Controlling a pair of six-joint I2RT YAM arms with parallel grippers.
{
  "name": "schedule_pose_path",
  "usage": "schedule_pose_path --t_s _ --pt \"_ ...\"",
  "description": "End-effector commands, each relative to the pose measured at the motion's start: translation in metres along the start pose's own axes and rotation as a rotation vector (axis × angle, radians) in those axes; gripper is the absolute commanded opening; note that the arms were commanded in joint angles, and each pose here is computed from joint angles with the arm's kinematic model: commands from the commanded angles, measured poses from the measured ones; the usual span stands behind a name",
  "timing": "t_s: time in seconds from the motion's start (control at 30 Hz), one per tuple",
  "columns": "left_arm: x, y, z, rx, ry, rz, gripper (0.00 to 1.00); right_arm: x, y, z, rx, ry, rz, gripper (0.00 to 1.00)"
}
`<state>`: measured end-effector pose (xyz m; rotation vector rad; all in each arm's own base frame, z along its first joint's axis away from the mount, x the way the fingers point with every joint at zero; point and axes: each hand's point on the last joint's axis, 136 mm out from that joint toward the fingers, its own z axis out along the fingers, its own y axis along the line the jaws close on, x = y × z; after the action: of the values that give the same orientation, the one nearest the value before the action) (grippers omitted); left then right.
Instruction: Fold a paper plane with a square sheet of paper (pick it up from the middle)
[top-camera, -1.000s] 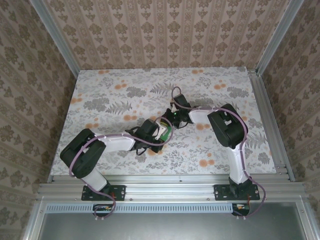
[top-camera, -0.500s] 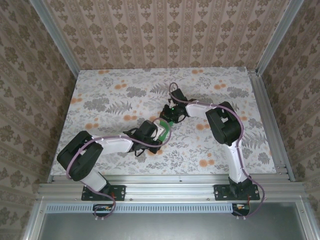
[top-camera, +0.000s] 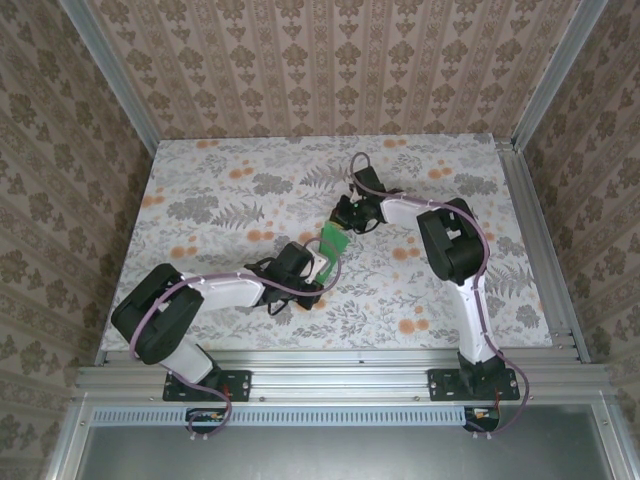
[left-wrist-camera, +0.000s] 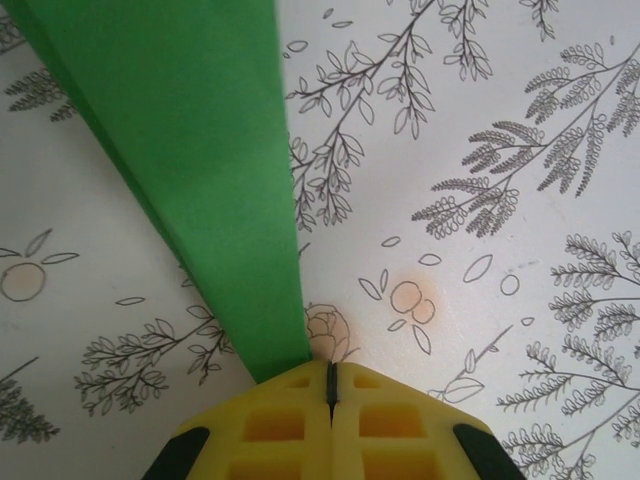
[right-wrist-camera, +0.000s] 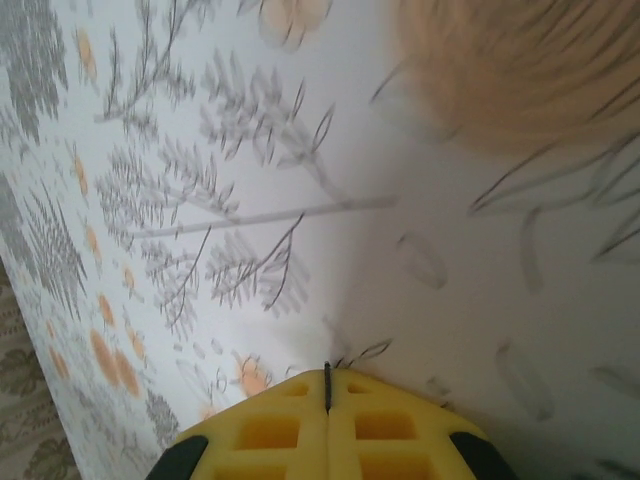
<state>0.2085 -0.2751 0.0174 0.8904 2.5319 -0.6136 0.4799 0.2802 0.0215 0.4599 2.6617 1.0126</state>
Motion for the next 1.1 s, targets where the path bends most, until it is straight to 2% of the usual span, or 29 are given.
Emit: schedule_pose_path --t_s 0.0,0.17,0.37,0.47,0.6,0.67,0.8,1.07 --pt "0.063 0.003 0.001 -0.002 0.225 -0.056 0.0 -0.005 0.002 -0.005 0.0 -0.03 -0.023 0.02" --pt "0.043 -0.006 -0.008 0.026 0.17 -0.058 0.0 0.003 0.009 -0.011 -0.032 -0.028 -0.032 0.02" --pt "0.032 -0.012 -0.017 0.042 0.153 -0.049 0.02 0.0 0.026 -0.062 -0.038 -0.115 -0.101 0.06" --pt "0.019 -0.017 -0.027 0.053 0.111 -0.048 0.07 0.018 0.029 -0.082 -0.077 -0.11 -0.111 0.09" --pt "0.002 -0.026 -0.042 0.079 0.073 -0.037 0.17 0.061 0.046 -0.094 -0.19 -0.043 -0.111 0.13" --pt "-0.006 -0.029 -0.051 0.087 0.056 -0.033 0.2 0.084 0.055 -0.096 -0.24 -0.007 -0.105 0.13" --pt "-0.012 -0.031 -0.071 0.081 0.043 -0.037 0.21 0.122 0.058 -0.09 -0.25 0.046 -0.11 0.12" --pt "-0.005 -0.015 -0.089 0.044 -0.02 -0.141 0.1 0.161 0.064 -0.062 -0.267 0.129 -0.114 0.1"
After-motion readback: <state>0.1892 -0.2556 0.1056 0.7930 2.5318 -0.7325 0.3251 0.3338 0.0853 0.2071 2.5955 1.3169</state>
